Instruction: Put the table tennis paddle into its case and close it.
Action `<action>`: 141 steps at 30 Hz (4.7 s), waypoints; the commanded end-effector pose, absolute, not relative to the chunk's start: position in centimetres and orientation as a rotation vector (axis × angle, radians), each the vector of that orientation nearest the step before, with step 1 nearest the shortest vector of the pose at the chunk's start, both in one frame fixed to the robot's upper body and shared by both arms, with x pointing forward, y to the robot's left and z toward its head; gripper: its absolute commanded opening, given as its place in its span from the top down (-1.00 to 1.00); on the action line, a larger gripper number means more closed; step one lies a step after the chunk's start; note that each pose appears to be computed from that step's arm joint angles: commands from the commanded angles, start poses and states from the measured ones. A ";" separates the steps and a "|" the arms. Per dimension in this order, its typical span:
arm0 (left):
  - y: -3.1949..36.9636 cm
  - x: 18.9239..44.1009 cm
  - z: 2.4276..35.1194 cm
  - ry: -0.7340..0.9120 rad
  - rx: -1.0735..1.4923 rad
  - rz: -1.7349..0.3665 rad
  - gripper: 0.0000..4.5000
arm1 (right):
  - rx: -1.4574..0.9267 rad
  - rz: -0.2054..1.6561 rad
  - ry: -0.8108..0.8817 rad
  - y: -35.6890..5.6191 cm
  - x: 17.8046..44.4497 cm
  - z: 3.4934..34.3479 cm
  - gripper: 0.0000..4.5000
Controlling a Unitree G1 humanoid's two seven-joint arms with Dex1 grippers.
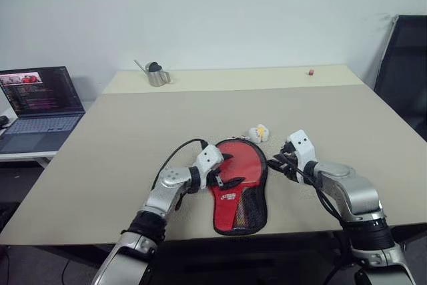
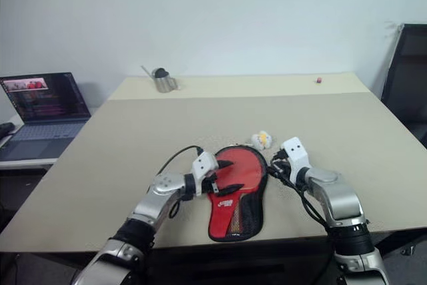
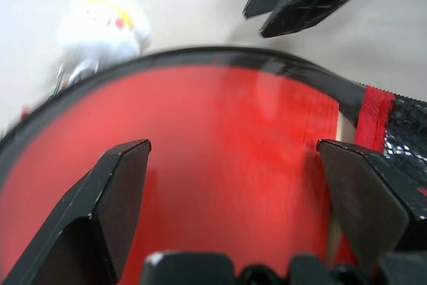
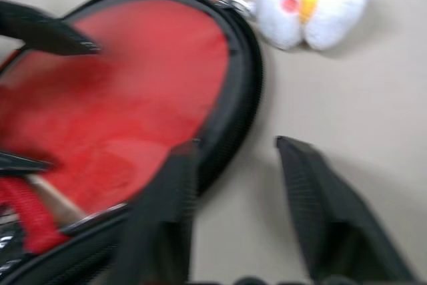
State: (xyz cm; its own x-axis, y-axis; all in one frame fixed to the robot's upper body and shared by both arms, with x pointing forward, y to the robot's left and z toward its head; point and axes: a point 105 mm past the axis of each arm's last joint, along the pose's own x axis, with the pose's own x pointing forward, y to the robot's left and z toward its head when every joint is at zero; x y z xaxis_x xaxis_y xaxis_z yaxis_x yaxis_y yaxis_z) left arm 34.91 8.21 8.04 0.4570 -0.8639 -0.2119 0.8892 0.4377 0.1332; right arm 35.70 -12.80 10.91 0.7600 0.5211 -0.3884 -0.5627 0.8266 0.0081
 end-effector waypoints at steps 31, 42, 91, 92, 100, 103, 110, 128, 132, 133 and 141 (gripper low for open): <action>18.0 33.4 15.8 0.165 0.071 -0.990 -0.95 | 0.007 0.775 0.381 -6.3 39.6 9.8 0.99; 17.5 32.1 14.9 0.218 0.085 -1.056 -0.95 | -0.024 0.898 0.412 -5.3 36.3 9.2 0.99; 10.3 32.9 10.7 0.199 0.180 -1.195 -0.95 | -0.021 0.650 0.192 -7.9 44.6 18.0 -0.97; 10.4 32.9 10.7 0.200 0.180 -1.191 -0.95 | -0.020 0.647 0.200 -7.3 45.0 17.7 -0.97; 10.9 32.8 10.7 0.198 0.184 -1.172 -0.95 | -0.136 0.611 0.214 -4.8 46.3 15.3 -0.97; 10.9 32.8 10.7 0.196 0.186 -1.169 -0.95 | -0.172 0.616 0.225 -4.3 46.1 14.4 -0.97; 10.4 33.4 10.7 0.186 0.201 -1.165 -0.95 | -0.208 0.604 0.210 -4.1 46.1 14.0 -0.81; 8.5 32.6 4.5 0.360 0.278 -1.310 -0.95 | -0.230 0.597 0.183 -4.4 46.1 13.9 0.76; 8.8 32.4 3.5 0.387 0.304 -1.308 -0.95 | -0.226 0.575 0.185 -5.0 46.2 14.0 0.76; 8.8 32.5 3.4 0.390 0.309 -1.308 -0.95 | -0.225 0.571 0.184 -5.2 46.3 14.0 0.76; 8.7 33.1 2.8 0.402 0.324 -1.300 -0.95 | -0.258 0.508 0.192 -8.7 46.4 13.9 0.76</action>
State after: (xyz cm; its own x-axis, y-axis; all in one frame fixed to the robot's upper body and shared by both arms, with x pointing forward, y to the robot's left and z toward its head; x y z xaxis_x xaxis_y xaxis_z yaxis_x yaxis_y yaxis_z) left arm 34.42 7.68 7.05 0.2569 -0.9095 -0.3267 0.9664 0.2389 0.0949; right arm 45.93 -7.21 12.20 0.8283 0.4817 -0.2862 -0.5360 0.8301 -0.1539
